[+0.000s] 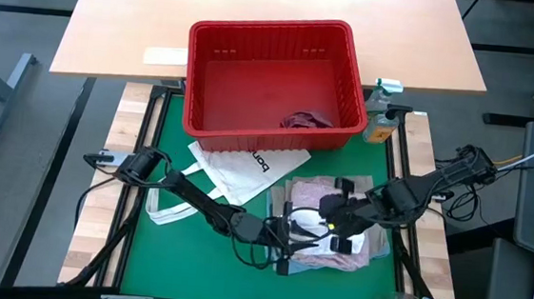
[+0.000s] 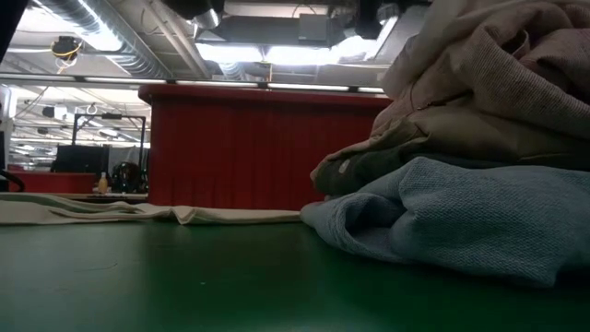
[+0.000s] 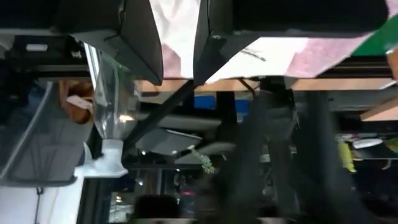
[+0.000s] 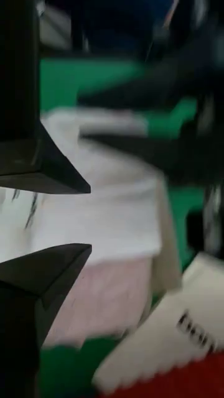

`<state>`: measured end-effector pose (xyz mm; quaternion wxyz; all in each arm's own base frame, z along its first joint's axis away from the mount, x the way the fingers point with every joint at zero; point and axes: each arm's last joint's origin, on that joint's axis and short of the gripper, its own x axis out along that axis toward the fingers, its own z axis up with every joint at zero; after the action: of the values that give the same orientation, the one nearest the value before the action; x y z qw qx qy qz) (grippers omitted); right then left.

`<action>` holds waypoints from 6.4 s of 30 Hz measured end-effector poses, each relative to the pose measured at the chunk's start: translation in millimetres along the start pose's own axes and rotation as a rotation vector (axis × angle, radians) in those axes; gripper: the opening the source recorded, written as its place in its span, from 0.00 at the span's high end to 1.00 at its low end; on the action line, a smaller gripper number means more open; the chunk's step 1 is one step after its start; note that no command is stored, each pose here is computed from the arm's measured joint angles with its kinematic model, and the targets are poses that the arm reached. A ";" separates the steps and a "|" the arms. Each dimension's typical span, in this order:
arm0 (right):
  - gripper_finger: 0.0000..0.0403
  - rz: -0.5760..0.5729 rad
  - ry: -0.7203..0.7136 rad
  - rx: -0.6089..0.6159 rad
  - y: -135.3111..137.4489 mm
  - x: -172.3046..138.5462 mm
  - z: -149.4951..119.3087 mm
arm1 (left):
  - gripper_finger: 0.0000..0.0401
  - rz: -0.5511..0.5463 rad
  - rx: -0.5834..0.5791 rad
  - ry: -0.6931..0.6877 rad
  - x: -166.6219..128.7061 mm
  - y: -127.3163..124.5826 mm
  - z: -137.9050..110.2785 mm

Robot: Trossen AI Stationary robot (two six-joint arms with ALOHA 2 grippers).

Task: Fold laundry
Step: Fold the white underwear

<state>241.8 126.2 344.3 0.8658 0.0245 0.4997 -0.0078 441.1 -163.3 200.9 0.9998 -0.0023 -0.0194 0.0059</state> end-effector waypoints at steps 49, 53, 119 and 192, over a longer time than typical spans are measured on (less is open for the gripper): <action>0.65 0.047 0.209 -0.116 72.9 48.2 -30.5 | 0.79 0.369 0.129 0.242 -13.0 15.4 5.9; 0.65 0.079 0.201 -0.107 70.2 39.2 -30.2 | 0.79 0.352 0.131 0.224 -19.0 5.9 16.1; 0.65 -0.277 0.054 0.124 -36.3 -67.2 -63.0 | 0.79 0.046 -0.010 0.392 -39.0 -33.9 0.5; 0.94 0.019 0.097 0.770 -25.2 10.6 -121.8 | 0.79 0.061 -0.055 0.390 -38.3 -32.6 0.1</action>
<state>140.8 107.3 273.4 0.7685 0.3529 0.5004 -0.1856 403.2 -196.4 199.6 0.9835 -0.0312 0.1748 0.0354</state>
